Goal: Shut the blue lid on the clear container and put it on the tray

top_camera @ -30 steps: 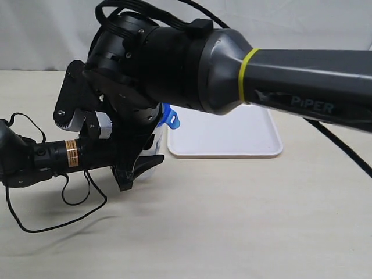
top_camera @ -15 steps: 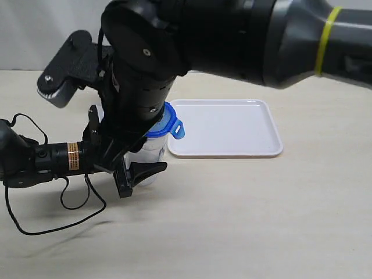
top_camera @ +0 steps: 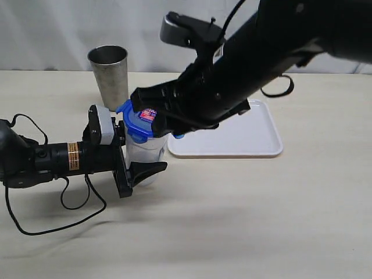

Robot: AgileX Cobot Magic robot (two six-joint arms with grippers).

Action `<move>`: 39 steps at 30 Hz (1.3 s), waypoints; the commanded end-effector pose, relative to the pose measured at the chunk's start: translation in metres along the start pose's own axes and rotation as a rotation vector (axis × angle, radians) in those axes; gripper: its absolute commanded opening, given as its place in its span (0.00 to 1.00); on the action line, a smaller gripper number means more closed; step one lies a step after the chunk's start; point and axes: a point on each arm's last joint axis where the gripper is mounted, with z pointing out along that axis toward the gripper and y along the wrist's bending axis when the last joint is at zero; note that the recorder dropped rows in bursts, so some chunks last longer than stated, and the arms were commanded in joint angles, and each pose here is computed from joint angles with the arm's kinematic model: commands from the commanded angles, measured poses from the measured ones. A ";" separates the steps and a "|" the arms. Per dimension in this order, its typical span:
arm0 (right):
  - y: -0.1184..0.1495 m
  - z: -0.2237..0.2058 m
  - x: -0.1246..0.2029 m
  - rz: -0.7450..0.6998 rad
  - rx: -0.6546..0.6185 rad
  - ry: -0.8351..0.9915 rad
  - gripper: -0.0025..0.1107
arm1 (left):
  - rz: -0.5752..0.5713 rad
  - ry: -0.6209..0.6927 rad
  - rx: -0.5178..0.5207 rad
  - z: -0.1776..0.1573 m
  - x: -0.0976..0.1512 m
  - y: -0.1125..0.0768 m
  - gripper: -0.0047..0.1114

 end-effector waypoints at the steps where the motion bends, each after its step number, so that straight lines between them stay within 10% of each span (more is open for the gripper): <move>1: -0.027 0.017 0.004 0.133 -0.007 -0.117 0.32 | -0.008 -0.008 -0.011 0.000 -0.001 0.000 0.04; 39: -0.051 0.090 -0.001 0.333 -0.292 -0.152 0.29 | 0.003 -0.004 0.018 0.000 -0.001 -0.003 0.04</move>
